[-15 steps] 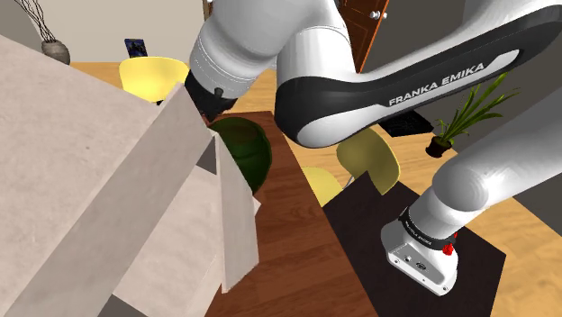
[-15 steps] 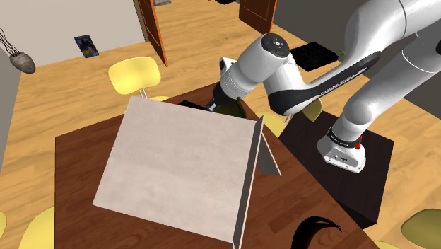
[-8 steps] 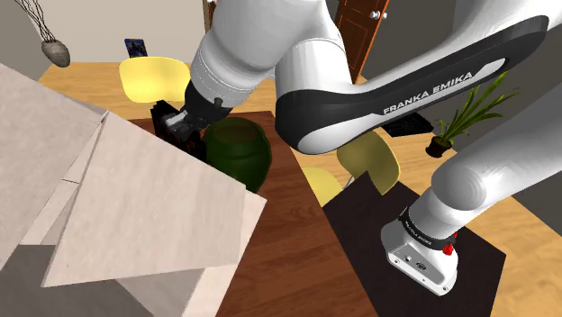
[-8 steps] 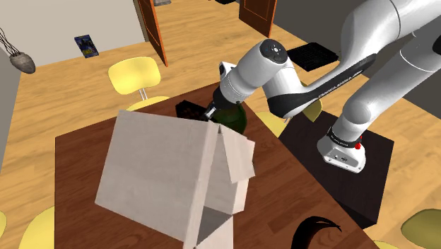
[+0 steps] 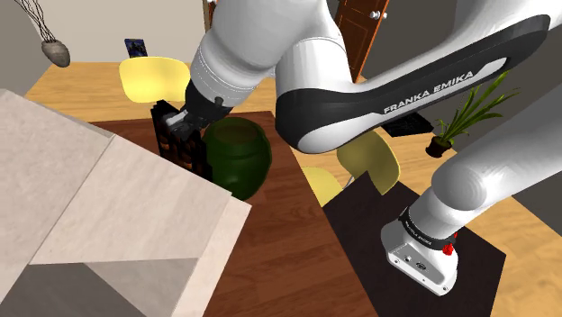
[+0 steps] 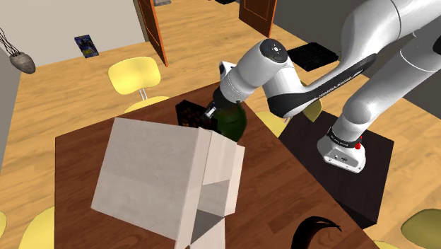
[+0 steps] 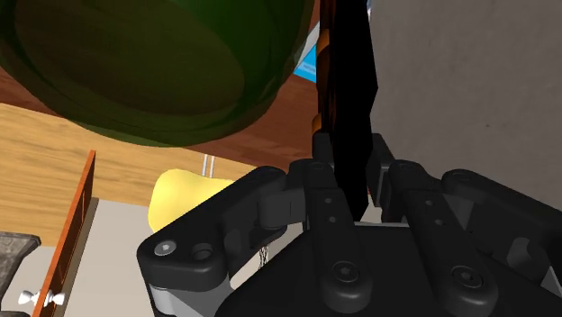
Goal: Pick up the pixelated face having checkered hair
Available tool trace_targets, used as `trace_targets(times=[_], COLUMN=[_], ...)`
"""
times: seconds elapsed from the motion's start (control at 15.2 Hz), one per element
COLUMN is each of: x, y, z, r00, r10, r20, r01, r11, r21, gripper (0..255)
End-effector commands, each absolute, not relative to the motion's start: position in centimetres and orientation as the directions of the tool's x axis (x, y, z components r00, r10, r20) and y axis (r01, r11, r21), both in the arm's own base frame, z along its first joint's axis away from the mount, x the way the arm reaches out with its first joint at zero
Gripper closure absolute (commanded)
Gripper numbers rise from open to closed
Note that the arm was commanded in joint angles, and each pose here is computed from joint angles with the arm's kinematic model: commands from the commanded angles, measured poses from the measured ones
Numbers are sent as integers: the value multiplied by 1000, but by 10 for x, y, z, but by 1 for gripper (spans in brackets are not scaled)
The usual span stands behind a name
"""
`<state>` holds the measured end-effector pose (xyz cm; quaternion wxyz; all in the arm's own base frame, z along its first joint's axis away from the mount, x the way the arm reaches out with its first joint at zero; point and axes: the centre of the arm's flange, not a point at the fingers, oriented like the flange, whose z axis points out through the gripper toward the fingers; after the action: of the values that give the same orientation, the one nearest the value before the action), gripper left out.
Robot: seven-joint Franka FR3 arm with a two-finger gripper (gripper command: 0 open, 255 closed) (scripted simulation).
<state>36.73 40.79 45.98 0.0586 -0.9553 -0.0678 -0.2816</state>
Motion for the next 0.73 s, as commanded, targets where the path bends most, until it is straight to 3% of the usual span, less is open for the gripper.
trace_targets(times=[0.0, 0.66], x=[367, 367], y=[407, 407], z=[467, 520], r00=[832, 832], r10=[97, 97], r20=[546, 546], r01=[163, 163], r11=[-984, -984], r21=[-74, -74], gripper=[255, 255])
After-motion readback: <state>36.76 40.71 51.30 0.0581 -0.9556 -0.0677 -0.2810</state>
